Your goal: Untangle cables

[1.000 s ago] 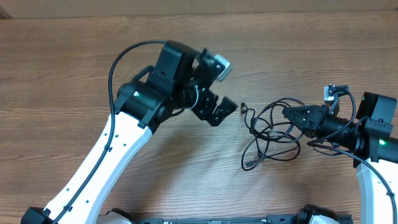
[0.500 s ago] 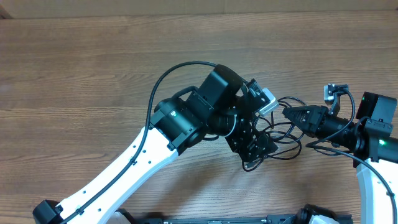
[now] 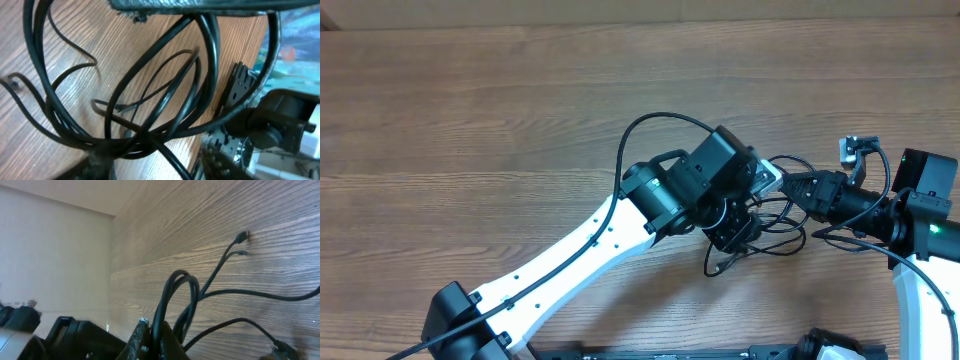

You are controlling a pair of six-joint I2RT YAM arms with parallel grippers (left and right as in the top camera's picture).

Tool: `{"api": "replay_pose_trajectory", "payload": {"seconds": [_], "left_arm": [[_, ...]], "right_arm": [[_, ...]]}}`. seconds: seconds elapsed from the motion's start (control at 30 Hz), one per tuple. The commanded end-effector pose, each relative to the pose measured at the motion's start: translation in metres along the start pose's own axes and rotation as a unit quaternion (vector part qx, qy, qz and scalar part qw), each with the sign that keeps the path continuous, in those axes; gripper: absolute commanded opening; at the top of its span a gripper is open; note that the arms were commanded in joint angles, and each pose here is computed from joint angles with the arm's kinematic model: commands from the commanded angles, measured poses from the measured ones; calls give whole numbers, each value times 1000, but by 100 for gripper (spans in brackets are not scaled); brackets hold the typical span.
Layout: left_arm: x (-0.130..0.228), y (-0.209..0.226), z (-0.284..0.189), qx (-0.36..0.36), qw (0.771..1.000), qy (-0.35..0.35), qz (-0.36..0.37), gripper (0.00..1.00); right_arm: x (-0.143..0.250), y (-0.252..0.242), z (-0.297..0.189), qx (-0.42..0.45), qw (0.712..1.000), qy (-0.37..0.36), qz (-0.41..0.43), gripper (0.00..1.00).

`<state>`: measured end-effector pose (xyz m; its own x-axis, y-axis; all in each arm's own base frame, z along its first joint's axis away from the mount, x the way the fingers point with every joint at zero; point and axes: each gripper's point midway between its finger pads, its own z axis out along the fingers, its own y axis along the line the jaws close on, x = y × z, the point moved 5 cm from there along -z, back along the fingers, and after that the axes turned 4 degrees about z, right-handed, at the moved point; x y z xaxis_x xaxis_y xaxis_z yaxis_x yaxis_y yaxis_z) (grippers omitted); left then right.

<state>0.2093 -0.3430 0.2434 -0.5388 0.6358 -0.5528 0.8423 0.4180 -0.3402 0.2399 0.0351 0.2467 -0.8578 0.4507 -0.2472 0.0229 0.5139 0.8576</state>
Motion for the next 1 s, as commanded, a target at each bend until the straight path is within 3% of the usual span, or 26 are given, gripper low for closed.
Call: {"api": "replay_pose_trajectory", "payload": {"seconds": [0.0, 0.07, 0.13, 0.17, 0.23, 0.4, 0.53, 0.63, 0.97], "left_arm": [[-2, -3, 2, -1, 1000, -1, 2, 41], [-1, -4, 2, -1, 1000, 2, 2, 19], [0, -4, 2, -1, 1000, 5, 1, 5], [1, -4, 2, -1, 1000, 7, 0, 4], [3, -3, 2, -1, 1000, 12, -3, 4], [16, -3, 1, -1, 999, 43, -16, 17], [15, -18, 1, 57, 997, 43, -20, 26], [8, -24, 0, 83, 995, 28, -38, 26], [11, -20, 1, 61, 997, 34, -42, 28]], "right_arm": [[-4, 9, -4, -16, 1000, -5, -14, 4], [-4, 9, -4, -16, 1000, -5, -14, 4], [-3, 9, -4, -16, 1000, -5, -14, 4], [-3, 9, -4, -16, 1000, -5, -14, 4], [-4, 9, -4, -16, 1000, -5, -14, 4], [-5, 5, -4, -2, 1000, -10, -13, 4], [-5, 5, -4, 0, 1000, -11, -14, 4], [-5, 5, -4, 0, 1000, -11, -13, 4], [-5, 8, -4, -10, 1000, -10, -12, 4]]}}
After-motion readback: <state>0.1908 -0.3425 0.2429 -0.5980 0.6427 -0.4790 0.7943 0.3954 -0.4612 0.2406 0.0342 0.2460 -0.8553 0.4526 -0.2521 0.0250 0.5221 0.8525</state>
